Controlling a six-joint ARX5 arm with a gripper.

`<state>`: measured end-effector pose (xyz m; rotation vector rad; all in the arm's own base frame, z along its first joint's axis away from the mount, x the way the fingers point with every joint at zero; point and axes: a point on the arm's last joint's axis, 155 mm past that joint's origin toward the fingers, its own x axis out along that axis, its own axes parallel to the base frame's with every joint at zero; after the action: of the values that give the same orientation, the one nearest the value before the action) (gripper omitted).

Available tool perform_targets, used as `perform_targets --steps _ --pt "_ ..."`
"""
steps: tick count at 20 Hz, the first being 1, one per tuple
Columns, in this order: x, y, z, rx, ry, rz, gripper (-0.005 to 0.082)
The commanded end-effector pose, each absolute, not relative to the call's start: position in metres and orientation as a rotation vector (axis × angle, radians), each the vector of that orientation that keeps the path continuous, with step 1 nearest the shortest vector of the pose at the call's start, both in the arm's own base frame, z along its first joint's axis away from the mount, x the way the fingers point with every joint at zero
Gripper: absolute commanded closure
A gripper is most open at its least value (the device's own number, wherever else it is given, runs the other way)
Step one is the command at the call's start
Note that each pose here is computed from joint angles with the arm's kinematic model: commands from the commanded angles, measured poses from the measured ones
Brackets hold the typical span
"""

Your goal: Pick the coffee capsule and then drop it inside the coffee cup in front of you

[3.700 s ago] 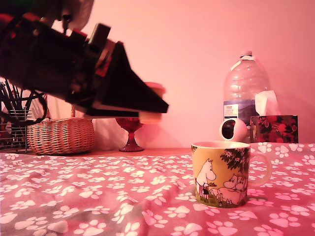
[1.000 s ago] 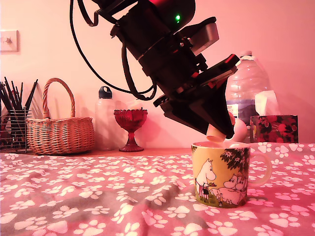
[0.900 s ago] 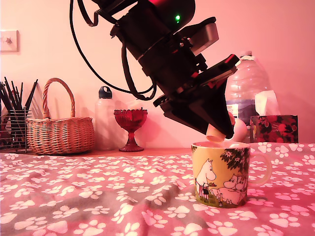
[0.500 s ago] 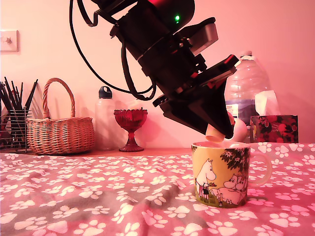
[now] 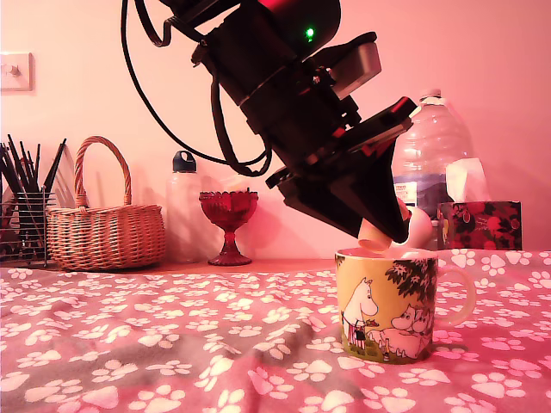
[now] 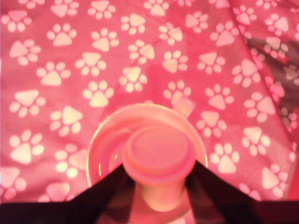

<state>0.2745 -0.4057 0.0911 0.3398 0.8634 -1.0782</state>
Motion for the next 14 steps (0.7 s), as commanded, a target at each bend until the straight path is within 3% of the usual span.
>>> perform_targets --steps 1,8,10,12,14 --pt "0.274 -0.407 0.082 0.349 0.886 -1.073 0.0014" --pt "0.273 -0.407 0.091 0.359 0.886 -1.082 0.0012" --pt "0.269 -0.403 0.096 0.360 0.893 -1.084 0.0047" --pt "0.267 -0.400 0.107 0.364 0.878 -1.089 0.0172" --pt "0.264 -0.397 0.120 0.365 0.862 -1.094 0.0412"
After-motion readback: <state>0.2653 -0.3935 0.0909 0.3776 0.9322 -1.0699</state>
